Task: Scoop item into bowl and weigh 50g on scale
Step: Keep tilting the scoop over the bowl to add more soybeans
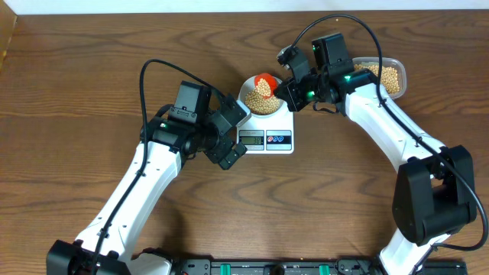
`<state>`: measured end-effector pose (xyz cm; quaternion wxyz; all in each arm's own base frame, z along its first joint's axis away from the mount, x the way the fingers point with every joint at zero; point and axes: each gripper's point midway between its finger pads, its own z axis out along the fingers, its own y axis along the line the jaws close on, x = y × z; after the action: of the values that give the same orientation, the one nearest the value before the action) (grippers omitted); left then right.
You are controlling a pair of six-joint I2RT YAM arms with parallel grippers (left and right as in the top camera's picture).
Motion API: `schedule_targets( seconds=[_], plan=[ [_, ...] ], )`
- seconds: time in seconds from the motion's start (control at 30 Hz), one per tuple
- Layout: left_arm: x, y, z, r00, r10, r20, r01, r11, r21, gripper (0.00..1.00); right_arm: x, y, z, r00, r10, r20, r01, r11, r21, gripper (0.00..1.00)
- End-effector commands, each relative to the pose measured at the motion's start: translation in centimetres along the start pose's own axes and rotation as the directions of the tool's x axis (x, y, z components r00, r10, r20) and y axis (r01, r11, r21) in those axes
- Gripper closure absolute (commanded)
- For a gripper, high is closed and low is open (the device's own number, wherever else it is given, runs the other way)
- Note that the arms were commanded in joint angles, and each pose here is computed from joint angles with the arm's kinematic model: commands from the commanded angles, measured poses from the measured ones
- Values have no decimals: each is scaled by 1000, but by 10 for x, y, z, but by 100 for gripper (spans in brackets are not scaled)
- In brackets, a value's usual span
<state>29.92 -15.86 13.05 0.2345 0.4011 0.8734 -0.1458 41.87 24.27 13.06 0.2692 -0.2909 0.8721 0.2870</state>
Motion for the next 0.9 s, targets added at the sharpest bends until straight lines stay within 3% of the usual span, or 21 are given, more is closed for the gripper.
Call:
schedule_targets(
  seconds=[0.0, 0.87],
  plan=[
    [-10, 2, -8, 999, 29, 27, -28, 999, -16, 2, -17, 7, -11, 995, -82, 48, 82, 997, 1, 99],
    [-10, 2, -8, 999, 29, 27, -28, 999, -16, 2, -21, 7, -11, 985, -160, 64, 160, 987, 9, 99]
  ],
)
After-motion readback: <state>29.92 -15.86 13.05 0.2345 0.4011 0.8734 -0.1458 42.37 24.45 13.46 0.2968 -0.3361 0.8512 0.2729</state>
